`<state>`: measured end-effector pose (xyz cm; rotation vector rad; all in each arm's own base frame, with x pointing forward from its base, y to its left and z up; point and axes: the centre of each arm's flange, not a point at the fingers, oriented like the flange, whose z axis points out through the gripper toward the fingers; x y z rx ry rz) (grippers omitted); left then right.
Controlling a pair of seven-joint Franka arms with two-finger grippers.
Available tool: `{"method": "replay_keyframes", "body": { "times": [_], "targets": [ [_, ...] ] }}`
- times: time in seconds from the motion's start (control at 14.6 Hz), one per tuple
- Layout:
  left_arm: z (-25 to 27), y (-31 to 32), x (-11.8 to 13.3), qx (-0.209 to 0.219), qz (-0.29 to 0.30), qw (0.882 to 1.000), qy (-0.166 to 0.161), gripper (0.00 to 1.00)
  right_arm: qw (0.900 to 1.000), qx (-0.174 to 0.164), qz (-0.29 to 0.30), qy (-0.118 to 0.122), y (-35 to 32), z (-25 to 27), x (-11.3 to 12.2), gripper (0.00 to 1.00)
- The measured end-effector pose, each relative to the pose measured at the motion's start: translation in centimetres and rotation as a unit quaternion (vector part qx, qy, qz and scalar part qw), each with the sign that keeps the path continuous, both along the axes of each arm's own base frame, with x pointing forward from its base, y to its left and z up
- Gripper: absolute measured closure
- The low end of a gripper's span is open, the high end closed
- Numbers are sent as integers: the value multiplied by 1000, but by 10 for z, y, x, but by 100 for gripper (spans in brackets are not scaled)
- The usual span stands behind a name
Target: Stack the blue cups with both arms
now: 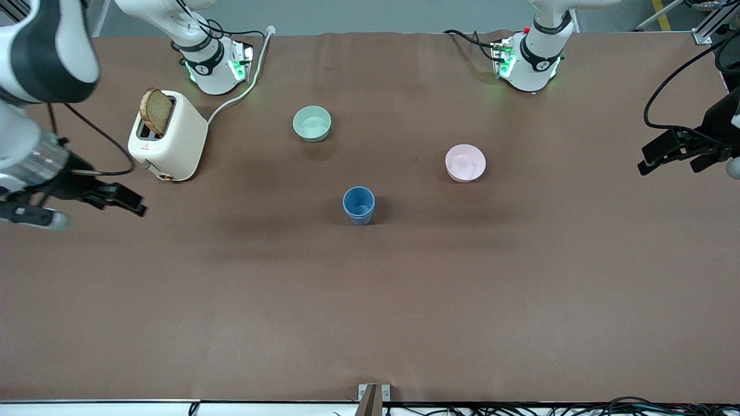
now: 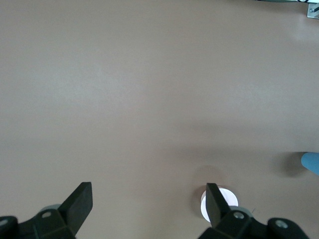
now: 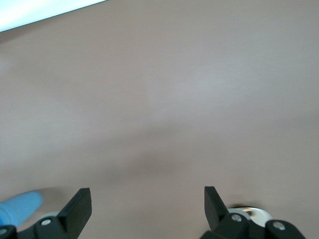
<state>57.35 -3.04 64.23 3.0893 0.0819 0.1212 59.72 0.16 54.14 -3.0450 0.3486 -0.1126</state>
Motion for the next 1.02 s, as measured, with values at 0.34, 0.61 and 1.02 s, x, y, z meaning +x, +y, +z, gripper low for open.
{"method": "replay_keyframes", "body": {
  "times": [0.34, 0.61, 1.02],
  "targets": [
    [0, 1, 0, 0, 1, 1000, 1, 0, 1000, -15, 17, 15, -90, 19, -22, 0],
    [0, 1, 0, 0, 1, 1000, 0, 0, 998, -20, 44, 44, -113, 60, -50, 0],
    [12, -1, -2, -1, -1, 1000, -11, 0, 995, -29, 83, 54, -99, 99, -81, 0]
  ]
}}
